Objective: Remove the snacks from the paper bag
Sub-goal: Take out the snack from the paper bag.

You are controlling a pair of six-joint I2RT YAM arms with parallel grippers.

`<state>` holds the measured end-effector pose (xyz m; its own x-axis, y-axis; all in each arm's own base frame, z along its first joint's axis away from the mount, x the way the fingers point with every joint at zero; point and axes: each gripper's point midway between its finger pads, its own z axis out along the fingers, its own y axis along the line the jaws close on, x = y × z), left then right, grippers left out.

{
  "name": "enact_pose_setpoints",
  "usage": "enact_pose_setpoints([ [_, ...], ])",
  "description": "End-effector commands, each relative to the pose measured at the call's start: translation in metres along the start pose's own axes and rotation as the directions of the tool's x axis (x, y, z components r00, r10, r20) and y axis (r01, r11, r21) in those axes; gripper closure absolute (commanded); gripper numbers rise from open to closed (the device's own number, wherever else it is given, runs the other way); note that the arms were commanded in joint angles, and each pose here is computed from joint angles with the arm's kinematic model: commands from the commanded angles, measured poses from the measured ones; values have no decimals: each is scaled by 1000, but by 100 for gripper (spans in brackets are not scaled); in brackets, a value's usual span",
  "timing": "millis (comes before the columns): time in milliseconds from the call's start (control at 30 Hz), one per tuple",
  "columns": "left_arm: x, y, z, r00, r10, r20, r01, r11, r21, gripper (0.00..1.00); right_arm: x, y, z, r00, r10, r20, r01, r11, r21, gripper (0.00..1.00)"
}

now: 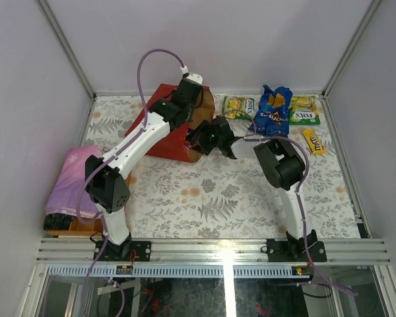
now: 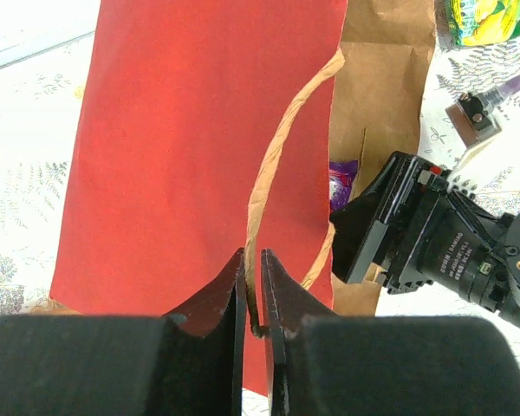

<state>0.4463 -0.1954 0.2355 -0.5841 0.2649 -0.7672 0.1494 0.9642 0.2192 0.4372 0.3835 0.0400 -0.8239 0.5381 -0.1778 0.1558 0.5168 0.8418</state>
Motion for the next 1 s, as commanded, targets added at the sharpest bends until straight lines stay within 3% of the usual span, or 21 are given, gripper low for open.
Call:
enact_pose_setpoints([
  [0, -9, 5, -9, 1000, 4, 31, -4, 1000, -9, 91, 8, 2, 13, 998, 60, -27, -61, 998, -22, 29],
  [167, -9, 6, -9, 1000, 4, 30, -4, 1000, -10, 91, 6, 9, 23, 996, 87, -29, -89, 994, -70, 42],
  [333, -9, 6, -9, 1000, 4, 31, -4, 1000, -14, 91, 2, 17, 23, 997, 73, -10, -74, 992, -106, 67],
  [600, -8, 6, -8, 1000, 7, 30, -6, 1000, -15, 91, -10, 43, -4, 994, -98, 54, 105, 986, -129, 99],
  [800, -7, 8, -8, 999, 14, 32, -13, 1000, -29, 90, -18, 63, -48, 965, -251, 71, 259, 954, -153, 100],
  [967, -6, 10, -7, 999, 18, 34, -17, 999, -39, 88, -40, 62, -102, 954, -299, 36, 299, 926, -230, 100],
])
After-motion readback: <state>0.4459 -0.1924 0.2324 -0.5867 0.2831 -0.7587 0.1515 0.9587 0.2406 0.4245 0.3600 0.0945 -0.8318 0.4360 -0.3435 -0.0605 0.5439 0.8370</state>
